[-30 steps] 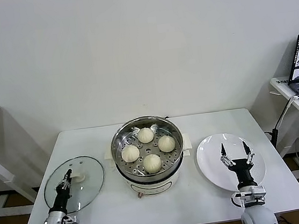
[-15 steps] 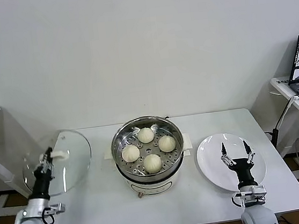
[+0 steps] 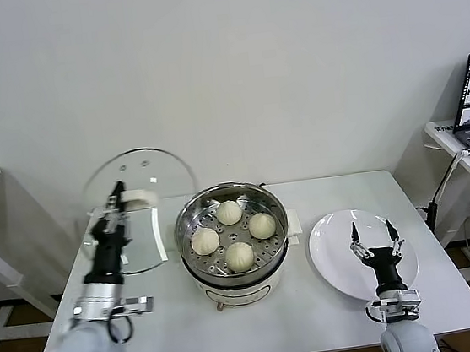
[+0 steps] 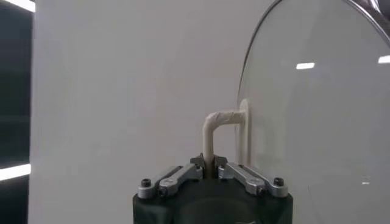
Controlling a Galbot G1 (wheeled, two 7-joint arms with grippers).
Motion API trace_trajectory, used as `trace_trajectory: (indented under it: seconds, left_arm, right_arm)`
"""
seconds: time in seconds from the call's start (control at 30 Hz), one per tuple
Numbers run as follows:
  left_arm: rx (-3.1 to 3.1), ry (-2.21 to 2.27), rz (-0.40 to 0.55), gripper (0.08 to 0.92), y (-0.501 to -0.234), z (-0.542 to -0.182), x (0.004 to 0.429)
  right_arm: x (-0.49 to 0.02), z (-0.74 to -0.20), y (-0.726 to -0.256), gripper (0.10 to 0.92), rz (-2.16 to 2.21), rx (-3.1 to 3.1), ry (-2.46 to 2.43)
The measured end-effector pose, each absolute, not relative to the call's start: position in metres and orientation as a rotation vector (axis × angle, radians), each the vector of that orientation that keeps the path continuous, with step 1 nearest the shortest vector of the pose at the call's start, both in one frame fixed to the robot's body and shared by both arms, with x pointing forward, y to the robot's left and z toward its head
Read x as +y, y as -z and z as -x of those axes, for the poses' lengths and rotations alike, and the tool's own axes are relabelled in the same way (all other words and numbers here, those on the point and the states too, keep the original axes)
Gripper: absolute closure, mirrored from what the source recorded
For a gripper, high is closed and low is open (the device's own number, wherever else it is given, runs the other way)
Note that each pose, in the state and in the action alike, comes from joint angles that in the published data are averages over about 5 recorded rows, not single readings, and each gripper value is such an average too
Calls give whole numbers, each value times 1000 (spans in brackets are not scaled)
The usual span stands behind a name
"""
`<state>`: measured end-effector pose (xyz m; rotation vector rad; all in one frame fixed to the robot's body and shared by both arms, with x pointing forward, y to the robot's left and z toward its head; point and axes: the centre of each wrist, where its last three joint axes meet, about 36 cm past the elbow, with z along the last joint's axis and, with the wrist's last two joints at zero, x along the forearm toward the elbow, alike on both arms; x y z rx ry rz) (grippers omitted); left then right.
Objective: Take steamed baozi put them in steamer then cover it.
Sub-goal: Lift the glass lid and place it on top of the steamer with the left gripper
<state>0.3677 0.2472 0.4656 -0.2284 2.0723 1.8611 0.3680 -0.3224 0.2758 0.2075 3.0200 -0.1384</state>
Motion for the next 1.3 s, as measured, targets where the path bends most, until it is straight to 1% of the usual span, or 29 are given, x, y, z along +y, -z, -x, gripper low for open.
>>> trace_trajectory:
  seconds: [0.27,0.4,0.53,0.67,0.87,1.3]
  left_arm:
    - [2189,-1800,55,811,-472,-358,165]
    - [2220,-1827,-17,811,-471,-358,136]
    - [2236,-1882,-60,811,-469,-362,115]
    - [2243,-1935,-79,811,-464,-369,98]
    - [2241,-1995,-84,811,-457,-380,80]
    - [2249,-2078,-84,811,-442,-394,59]
  right_arm:
    - [-320,-371,-270,200,-213,3025,140]
    - [-317,-373,-266,200,-215,3030,136]
    - [-316,-375,-262,200,-220,3037,136]
    - [-314,-375,-260,200,-221,3040,137]
    - [-313,-374,-258,200,-221,3045,141]
    - [-314,-376,-253,200,-215,3049,149]
